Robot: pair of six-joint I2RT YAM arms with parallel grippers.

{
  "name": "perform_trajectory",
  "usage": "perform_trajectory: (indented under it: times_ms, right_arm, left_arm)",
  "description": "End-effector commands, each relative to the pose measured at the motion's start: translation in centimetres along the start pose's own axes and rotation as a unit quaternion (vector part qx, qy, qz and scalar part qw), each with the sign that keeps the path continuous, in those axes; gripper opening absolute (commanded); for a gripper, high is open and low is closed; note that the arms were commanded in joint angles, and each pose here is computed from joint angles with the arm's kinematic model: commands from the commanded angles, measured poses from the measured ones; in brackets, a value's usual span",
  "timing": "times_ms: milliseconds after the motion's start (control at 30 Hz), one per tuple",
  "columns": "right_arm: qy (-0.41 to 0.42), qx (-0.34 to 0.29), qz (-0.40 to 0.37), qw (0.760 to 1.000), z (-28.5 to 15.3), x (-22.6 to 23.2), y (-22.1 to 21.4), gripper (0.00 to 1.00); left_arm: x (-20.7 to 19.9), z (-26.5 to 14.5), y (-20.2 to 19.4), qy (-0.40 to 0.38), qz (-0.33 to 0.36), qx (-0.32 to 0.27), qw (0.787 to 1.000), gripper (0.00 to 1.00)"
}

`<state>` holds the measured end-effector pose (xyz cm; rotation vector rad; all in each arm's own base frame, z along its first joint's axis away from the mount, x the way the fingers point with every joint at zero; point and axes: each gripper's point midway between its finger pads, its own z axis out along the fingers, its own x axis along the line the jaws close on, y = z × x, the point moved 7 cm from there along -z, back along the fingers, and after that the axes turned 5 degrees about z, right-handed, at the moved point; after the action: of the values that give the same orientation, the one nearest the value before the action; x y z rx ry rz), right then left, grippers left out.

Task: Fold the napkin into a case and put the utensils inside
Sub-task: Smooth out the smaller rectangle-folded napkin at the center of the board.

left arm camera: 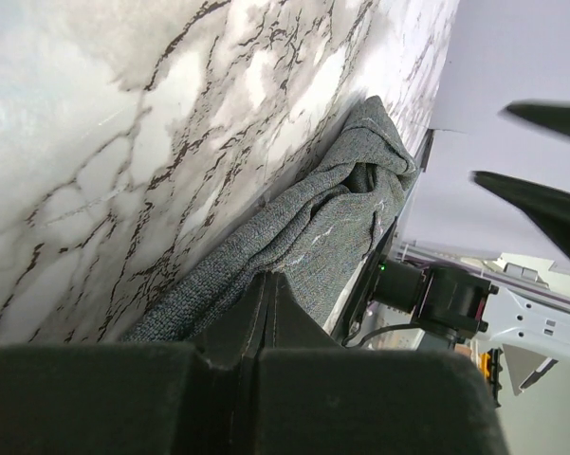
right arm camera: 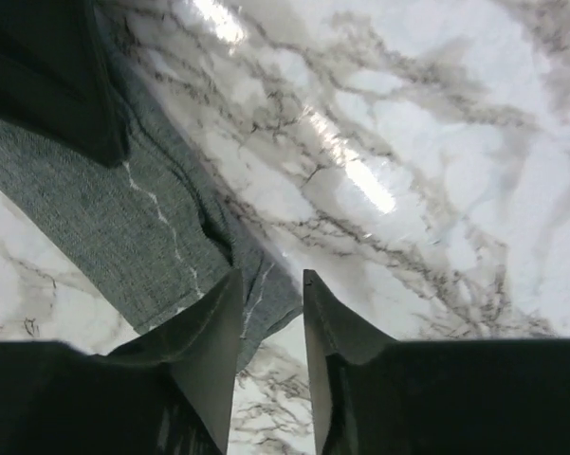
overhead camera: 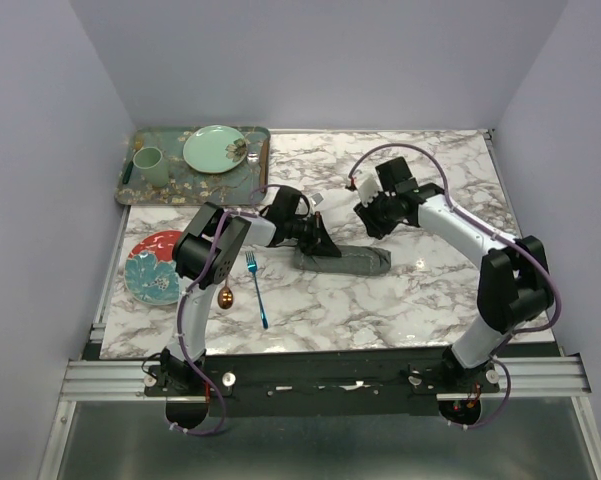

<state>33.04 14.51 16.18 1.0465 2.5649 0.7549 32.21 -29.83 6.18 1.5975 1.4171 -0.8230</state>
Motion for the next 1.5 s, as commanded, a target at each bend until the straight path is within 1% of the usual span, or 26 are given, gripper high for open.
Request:
perform_trajectory:
  times_ms: [0, 100, 233, 400, 533, 600, 633, 833, 967, 1033, 1133, 1200, 1300, 1467]
  right_arm:
    - [0.003, 0.03, -0.012, 0.999, 0.5, 1.5, -1.7, 0.31]
    - [0.027, 0.023, -0.029, 0.999, 0.5, 3.3, -1.2, 0.21]
    - [0.014, 0.034, -0.052, 0.998, 1.4, 4.3, -1.3, 0.18]
    - [-0.012, 0.07, -0.094, 0.993, 3.2, 4.5, -2.4, 0.13]
    - [-0.059, 0.105, -0.116, 0.986, 4.6, 3.6, -4.6, 0.12]
    - [-0.073, 0.108, -0.126, 0.983, 5.2, 3.3, -5.0, 0.11]
    - [-0.082, 0.119, -0.132, 0.981, 5.6, 3.1, -5.6, 0.11]
    - [-0.084, 0.143, -0.166, 0.972, 6.6, 3.7, -7.0, 0.11]
    - [-0.094, 0.126, -0.173, 0.972, 5.3, 3.9, -6.0, 0.11]
    - [-0.094, 0.101, -0.16, 0.977, 3.4, 3.9, -4.2, 0.11]
    - [-0.096, 0.075, -0.152, 0.981, 1.3, 4.0, -2.5, 0.11]
    - [-0.095, 0.077, -0.153, 0.981, 0.8, 4.0, -2.6, 0.11]
    - [-0.091, 0.084, -0.157, 0.98, 1.1, 4.1, -3.5, 0.11]
    - [-0.085, 0.1, -0.163, 0.978, 3.3, 4.3, -5.3, 0.11]
  left_arm:
    - [4.3, 0.6, -1.7, 0.075, -0.041, 0.015, 0.996, 0.0]
    - [4.3, 0.6, -1.7, 0.077, -0.041, 0.016, 0.996, 0.0]
    - [4.3, 0.6, -1.7, 0.079, -0.039, 0.018, 0.996, 0.0]
    - [4.4, 0.5, -1.6, 0.081, -0.039, 0.016, 0.996, 0.0]
    - [4.5, 0.4, -1.6, 0.082, -0.041, 0.015, 0.996, 0.0]
    - [4.7, 0.4, -1.7, 0.083, -0.043, 0.016, 0.995, 0.0]
    - [4.6, 0.4, -1.6, 0.082, -0.042, 0.015, 0.996, 0.0]
    - [4.8, 0.4, -1.5, 0.084, -0.042, 0.016, 0.996, 0.0]
    - [5.1, 0.3, -1.6, 0.087, -0.042, 0.017, 0.995, 0.0]
    - [5.0, 0.2, -1.6, 0.086, -0.042, 0.016, 0.995, 0.0]
    - [5.1, 0.2, -1.8, 0.086, -0.041, 0.016, 0.995, 0.0]
    - [5.1, 0.2, -1.8, 0.086, -0.041, 0.016, 0.995, 0.0]
    - [5.1, 0.2, -1.8, 0.086, -0.041, 0.016, 0.995, 0.0]
    - [5.2, 0.3, -1.8, 0.087, -0.039, 0.015, 0.995, 0.0]
